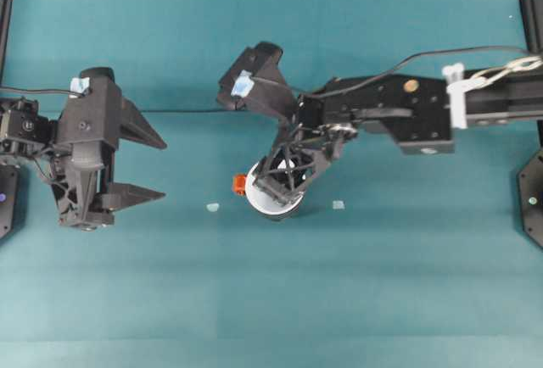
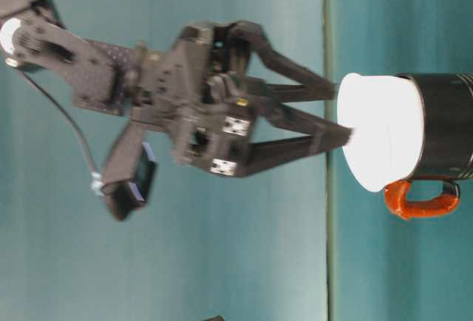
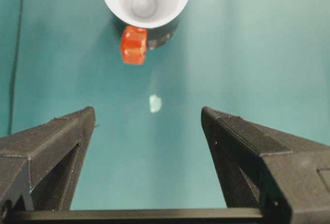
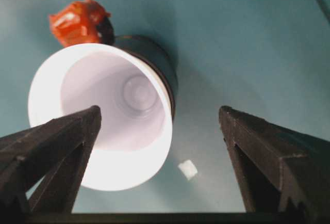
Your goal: Put the paper cup into the moved red handle cup holder.
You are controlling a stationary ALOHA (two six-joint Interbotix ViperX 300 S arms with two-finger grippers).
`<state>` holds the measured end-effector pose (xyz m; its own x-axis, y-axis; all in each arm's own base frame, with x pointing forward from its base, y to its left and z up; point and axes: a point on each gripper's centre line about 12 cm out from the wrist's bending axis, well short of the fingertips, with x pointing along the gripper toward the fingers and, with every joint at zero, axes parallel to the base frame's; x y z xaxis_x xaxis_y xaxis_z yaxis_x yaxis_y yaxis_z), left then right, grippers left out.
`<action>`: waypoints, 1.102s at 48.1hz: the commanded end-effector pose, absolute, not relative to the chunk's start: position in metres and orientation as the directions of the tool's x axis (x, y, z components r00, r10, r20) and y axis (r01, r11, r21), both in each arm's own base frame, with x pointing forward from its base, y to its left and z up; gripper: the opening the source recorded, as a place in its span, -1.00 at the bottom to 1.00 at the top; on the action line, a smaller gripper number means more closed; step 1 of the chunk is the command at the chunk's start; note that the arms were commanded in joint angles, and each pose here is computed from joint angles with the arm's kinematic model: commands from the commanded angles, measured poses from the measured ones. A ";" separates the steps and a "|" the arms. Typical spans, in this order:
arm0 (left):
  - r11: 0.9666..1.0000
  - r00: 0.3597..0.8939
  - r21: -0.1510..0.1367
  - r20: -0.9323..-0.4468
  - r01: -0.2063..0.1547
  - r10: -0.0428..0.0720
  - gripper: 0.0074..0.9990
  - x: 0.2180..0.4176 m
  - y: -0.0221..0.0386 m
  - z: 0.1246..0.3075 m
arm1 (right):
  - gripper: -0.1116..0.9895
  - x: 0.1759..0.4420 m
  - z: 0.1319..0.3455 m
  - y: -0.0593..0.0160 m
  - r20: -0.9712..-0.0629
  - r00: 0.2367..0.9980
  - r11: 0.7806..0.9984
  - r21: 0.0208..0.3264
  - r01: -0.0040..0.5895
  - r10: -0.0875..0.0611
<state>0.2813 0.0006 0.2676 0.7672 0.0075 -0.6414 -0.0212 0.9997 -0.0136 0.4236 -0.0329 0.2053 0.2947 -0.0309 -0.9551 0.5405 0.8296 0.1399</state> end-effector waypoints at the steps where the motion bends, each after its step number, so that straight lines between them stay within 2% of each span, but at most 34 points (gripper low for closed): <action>1: 1.000 0.784 -0.013 -0.621 -0.019 0.007 0.82 0.282 0.0002 0.275 | 0.74 0.409 0.275 -0.0277 -0.896 0.442 0.857 0.197 0.477 -0.040; 8: 1.000 0.784 -0.013 -0.621 -0.019 0.007 0.82 0.282 0.0002 0.275 | 0.74 0.399 0.298 -0.0185 -0.869 0.493 0.909 0.180 0.377 -0.032; 13: 1.000 0.786 -0.013 -0.619 -0.019 0.007 0.82 0.281 0.0002 0.276 | 0.74 0.395 0.311 -0.0098 -0.845 0.535 0.936 0.170 0.308 -0.023; 19: 1.000 0.788 -0.013 -0.615 -0.019 0.007 0.82 0.280 0.0002 0.278 | 0.74 0.393 0.324 -0.0049 -0.811 0.584 0.941 0.185 0.283 -0.016; 34: 1.000 0.798 -0.014 -0.603 -0.020 0.007 0.82 0.277 0.0003 0.281 | 0.74 0.374 0.348 0.0000 -0.685 0.728 0.946 0.231 0.227 -0.007; 42: 1.000 0.799 -0.014 -0.602 -0.020 0.007 0.82 0.275 0.0003 0.281 | 0.74 0.353 0.352 0.0012 -0.579 0.815 0.946 0.261 0.190 -0.003; 47: 1.000 0.798 -0.014 -0.603 -0.020 0.007 0.82 0.275 0.0003 0.281 | 0.73 0.335 0.356 0.0013 -0.478 0.878 0.947 0.283 0.155 -0.001; 53: 1.000 0.800 -0.014 -0.601 -0.019 0.007 0.82 0.274 0.0003 0.282 | 0.71 0.316 0.361 0.0011 -0.374 0.927 0.950 0.288 0.118 -0.001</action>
